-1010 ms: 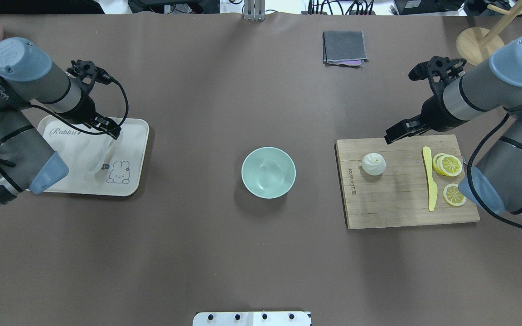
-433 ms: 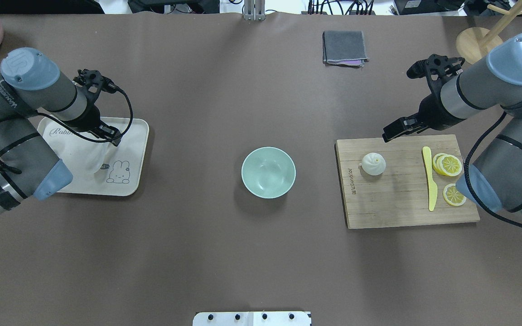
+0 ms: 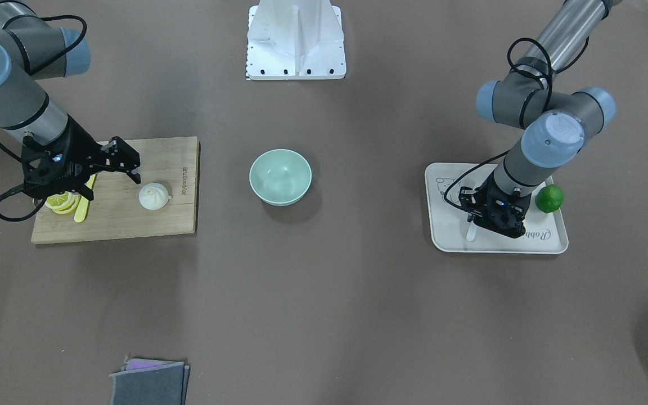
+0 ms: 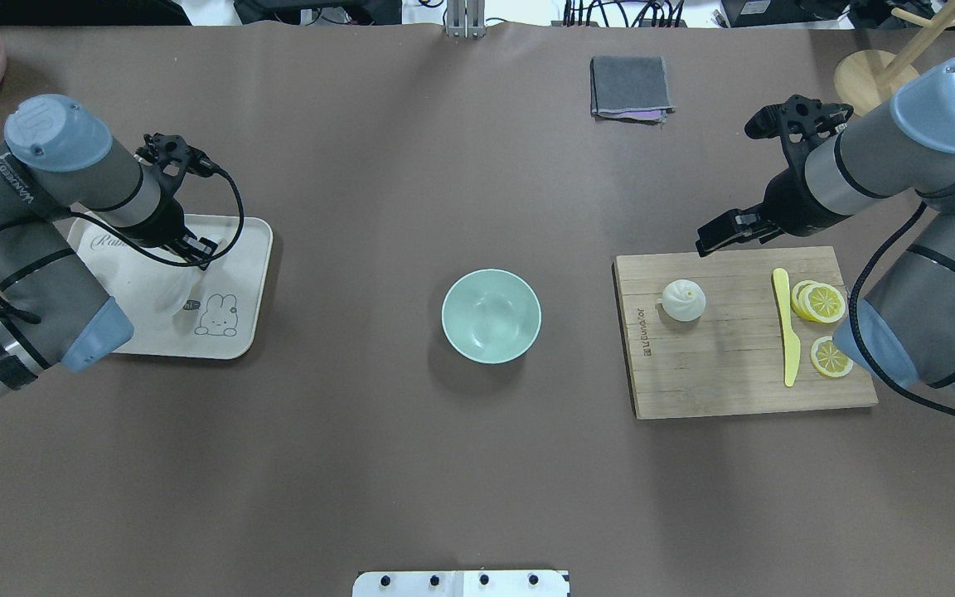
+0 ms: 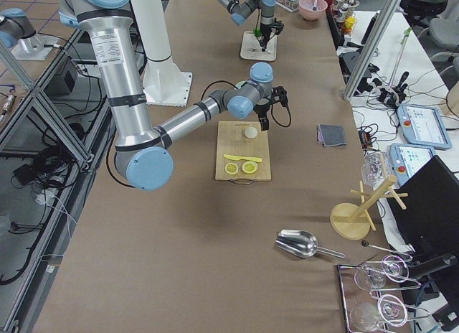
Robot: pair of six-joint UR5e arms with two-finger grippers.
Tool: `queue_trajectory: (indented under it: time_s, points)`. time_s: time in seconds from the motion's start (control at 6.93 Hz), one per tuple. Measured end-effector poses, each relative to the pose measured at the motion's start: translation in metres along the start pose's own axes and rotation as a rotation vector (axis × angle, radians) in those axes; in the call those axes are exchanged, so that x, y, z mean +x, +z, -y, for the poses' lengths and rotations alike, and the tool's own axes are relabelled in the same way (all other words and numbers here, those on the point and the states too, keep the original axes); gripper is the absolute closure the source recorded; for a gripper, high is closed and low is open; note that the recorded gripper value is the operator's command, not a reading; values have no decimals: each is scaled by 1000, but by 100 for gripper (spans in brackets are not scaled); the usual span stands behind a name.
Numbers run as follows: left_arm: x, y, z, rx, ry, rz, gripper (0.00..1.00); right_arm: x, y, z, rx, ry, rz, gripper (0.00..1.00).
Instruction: Put spoon and bun in bowl
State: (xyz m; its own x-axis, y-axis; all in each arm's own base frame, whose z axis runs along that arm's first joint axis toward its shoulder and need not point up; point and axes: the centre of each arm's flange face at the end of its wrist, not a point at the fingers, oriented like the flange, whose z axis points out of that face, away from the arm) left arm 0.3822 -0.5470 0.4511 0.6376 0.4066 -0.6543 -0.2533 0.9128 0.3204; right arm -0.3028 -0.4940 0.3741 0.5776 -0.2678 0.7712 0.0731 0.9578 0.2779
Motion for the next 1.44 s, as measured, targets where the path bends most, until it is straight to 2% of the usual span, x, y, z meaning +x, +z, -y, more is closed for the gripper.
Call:
queue_trajectory:
  time_s: [0.14, 0.43, 0.72, 1.01, 1.44]
  points:
    - [11, -10, 7, 17, -8, -15, 100, -1, 0, 1, 1, 2, 0, 2]
    - [57, -43, 35, 56, -84, -88, 100, -4, 8, 3, -4, -2, -7, 3]
    - [121, -76, 69, 88, -184, -167, 100, -7, 27, 7, -14, -8, -30, 3]
    - [190, -97, 88, 104, -258, -230, 100, -14, 44, -2, -41, -17, -36, 4]
    - [282, -100, 109, 146, -331, -248, 100, -18, 70, -13, -59, -32, -74, 9]
